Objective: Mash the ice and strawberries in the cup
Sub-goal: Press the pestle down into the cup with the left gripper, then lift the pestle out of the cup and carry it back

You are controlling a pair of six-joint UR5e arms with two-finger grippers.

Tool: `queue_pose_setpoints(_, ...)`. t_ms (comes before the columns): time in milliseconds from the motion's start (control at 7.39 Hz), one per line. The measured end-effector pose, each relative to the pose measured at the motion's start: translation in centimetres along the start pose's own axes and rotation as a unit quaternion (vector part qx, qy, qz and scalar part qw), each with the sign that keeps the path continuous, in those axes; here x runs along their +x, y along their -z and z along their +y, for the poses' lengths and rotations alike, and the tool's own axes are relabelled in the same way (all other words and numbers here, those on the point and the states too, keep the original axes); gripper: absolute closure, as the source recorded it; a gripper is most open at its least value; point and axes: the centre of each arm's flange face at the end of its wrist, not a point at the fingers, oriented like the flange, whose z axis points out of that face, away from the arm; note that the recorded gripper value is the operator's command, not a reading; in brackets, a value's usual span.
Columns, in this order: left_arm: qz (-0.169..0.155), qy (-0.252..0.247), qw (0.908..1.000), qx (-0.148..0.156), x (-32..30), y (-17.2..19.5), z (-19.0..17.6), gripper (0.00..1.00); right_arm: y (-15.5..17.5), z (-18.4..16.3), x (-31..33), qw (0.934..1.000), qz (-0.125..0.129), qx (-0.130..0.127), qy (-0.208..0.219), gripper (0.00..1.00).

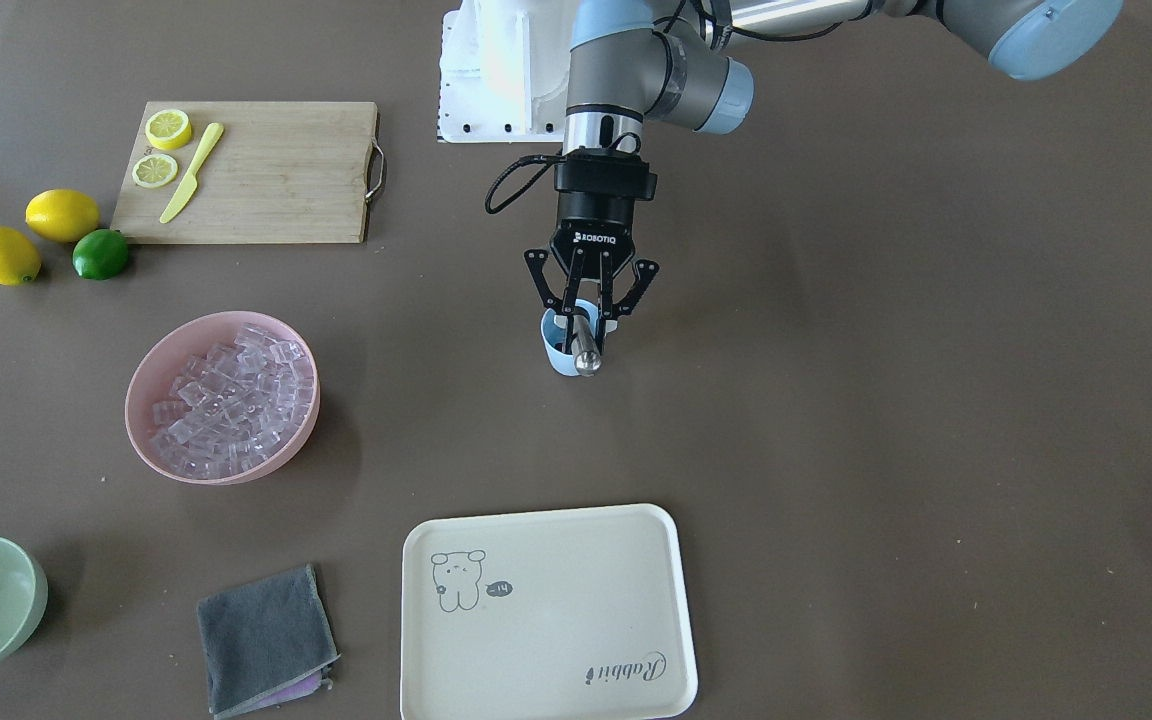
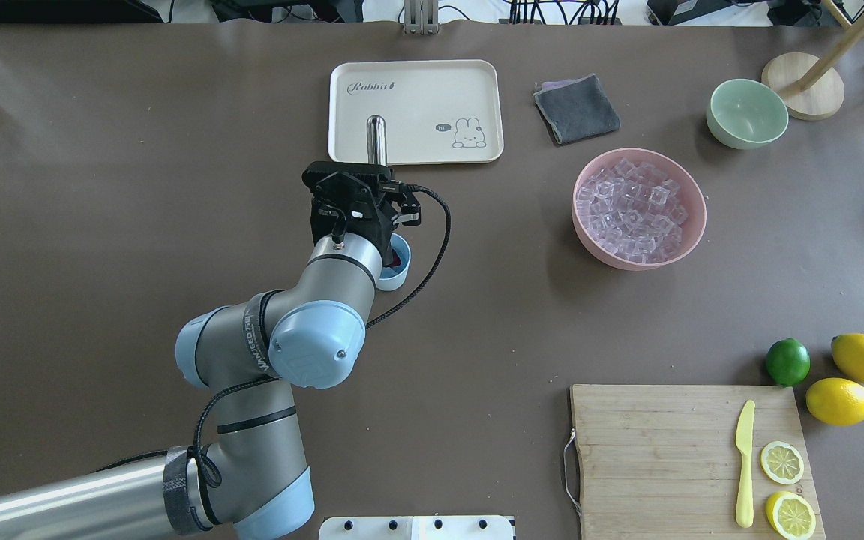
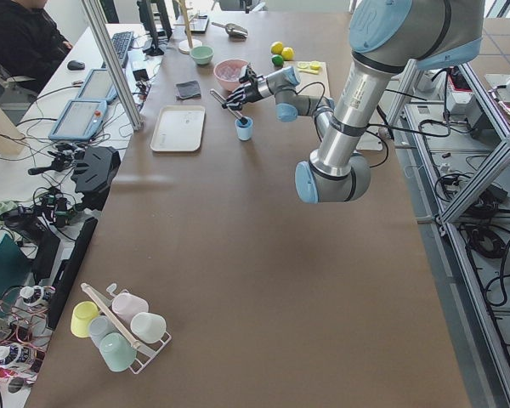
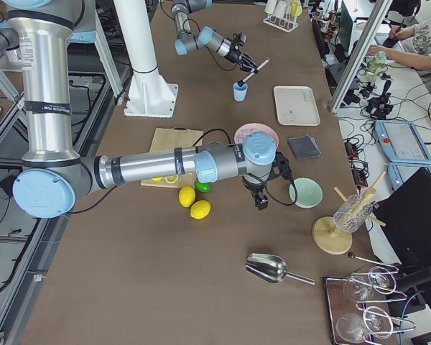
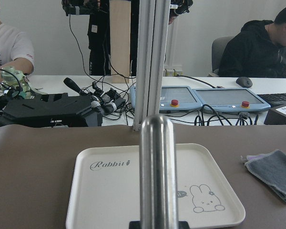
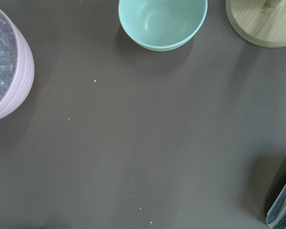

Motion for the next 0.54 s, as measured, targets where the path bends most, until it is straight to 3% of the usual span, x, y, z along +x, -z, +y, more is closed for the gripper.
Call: queue_pose_setpoints(541, 0.001, -0.003, 1.0000, -0.006, 0.29, 0.24, 1.12, 1.00, -0.12, -0.09, -0.22, 1.0000, -0.001, -0.001, -0.001, 0.01)
